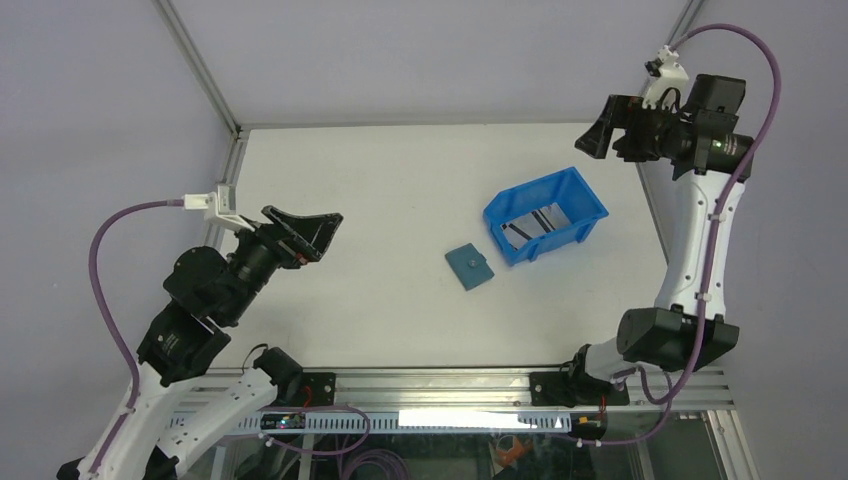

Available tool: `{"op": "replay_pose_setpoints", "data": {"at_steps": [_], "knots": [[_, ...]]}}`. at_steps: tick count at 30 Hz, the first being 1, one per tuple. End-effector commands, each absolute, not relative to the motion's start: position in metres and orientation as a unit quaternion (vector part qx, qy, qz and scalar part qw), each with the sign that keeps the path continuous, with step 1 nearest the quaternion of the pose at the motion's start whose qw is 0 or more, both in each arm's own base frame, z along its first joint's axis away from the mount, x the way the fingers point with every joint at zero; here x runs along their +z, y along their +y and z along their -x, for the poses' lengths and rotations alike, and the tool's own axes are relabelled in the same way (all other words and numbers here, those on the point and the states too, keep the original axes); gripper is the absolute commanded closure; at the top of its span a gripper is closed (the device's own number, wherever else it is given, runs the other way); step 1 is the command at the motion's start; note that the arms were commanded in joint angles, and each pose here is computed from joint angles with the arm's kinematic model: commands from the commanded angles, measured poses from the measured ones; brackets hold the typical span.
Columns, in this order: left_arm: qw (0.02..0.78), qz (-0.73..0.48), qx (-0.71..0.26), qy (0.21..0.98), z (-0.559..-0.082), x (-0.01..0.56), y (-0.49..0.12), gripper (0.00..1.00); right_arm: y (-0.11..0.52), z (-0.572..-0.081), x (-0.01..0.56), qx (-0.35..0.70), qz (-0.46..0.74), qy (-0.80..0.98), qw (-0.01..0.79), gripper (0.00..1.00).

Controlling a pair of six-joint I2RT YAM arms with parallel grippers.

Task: Put the credit cards into the card holder
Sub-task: Reset both arms

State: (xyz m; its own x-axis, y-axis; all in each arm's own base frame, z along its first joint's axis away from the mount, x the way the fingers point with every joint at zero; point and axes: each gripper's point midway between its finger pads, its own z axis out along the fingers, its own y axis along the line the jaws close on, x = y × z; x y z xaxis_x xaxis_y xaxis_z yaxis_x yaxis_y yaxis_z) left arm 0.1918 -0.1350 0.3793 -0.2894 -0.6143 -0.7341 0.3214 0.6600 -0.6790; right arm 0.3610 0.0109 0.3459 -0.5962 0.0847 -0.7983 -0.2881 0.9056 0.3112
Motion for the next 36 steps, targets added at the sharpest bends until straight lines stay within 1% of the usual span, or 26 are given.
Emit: {"op": "replay_pose_setpoints", "data": {"at_steps": [1,5,8,13,19,29,36], "knots": [[0.542,0.099,-0.416,0.723,-0.177,0.38,-0.141,0.01,0.013,-0.334,0.421,0.175,0.039,0.811,0.557,0.02],[0.532,0.109,-0.441,0.715,-0.17,0.389,-0.143,0.01,0.004,-0.329,0.433,0.177,-0.058,0.795,0.578,0.02],[0.526,0.112,-0.45,0.713,-0.166,0.388,-0.143,0.01,-0.001,-0.325,0.427,0.172,-0.093,0.797,0.572,0.02],[0.509,0.136,-0.467,0.71,-0.159,0.374,-0.14,0.01,0.004,-0.312,0.404,0.173,-0.085,0.809,0.556,0.02],[0.51,0.163,-0.49,0.688,-0.145,0.372,-0.128,0.01,0.012,-0.297,0.402,0.178,-0.066,0.805,0.562,0.02],[0.524,0.177,-0.496,0.669,-0.128,0.383,-0.108,0.01,0.008,-0.283,0.408,0.182,-0.133,0.791,0.568,0.02],[0.541,0.149,-0.474,0.679,-0.127,0.39,-0.106,0.01,0.01,-0.282,0.401,0.189,-0.135,0.801,0.551,0.02]]}}
